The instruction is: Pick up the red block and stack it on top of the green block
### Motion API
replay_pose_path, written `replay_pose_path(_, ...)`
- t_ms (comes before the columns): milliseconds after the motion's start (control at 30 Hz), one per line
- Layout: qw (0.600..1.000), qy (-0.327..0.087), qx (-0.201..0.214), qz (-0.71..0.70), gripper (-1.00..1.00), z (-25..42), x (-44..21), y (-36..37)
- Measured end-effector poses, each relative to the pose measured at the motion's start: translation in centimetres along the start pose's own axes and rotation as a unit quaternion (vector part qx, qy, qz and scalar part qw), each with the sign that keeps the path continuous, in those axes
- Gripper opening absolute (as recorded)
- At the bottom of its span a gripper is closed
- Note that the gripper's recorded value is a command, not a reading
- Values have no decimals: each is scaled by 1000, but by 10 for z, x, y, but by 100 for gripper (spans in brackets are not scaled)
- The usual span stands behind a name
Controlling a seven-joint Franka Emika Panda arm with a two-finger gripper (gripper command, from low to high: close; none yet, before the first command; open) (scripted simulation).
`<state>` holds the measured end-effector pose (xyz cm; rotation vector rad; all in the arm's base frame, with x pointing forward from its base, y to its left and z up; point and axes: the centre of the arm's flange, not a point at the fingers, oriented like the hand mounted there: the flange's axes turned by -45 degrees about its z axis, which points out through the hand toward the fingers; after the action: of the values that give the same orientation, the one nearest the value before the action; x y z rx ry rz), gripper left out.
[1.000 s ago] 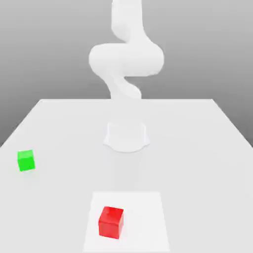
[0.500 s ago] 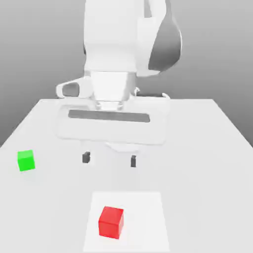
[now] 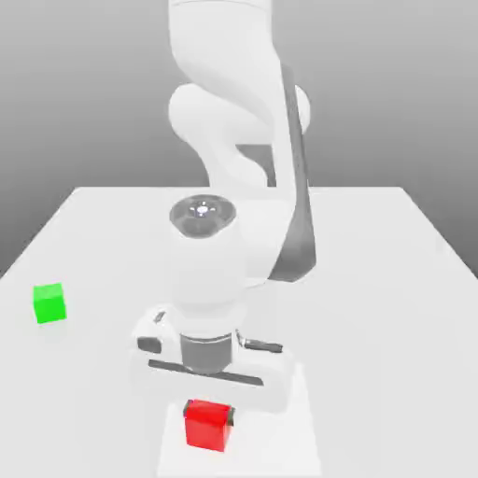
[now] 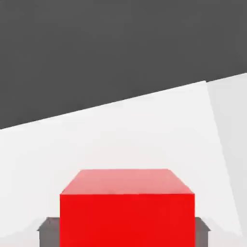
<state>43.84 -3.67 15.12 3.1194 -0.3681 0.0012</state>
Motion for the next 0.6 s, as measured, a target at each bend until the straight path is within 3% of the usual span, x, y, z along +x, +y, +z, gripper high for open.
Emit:
replay_pose_path(267,1000,1,-2,18,-100,-55,0,9)
replay_pose_path(433,983,10,-19,182,-100,-74,-3,90)
replay_pose_path(600,936,19,-30,351,-100,-88,-22,167)
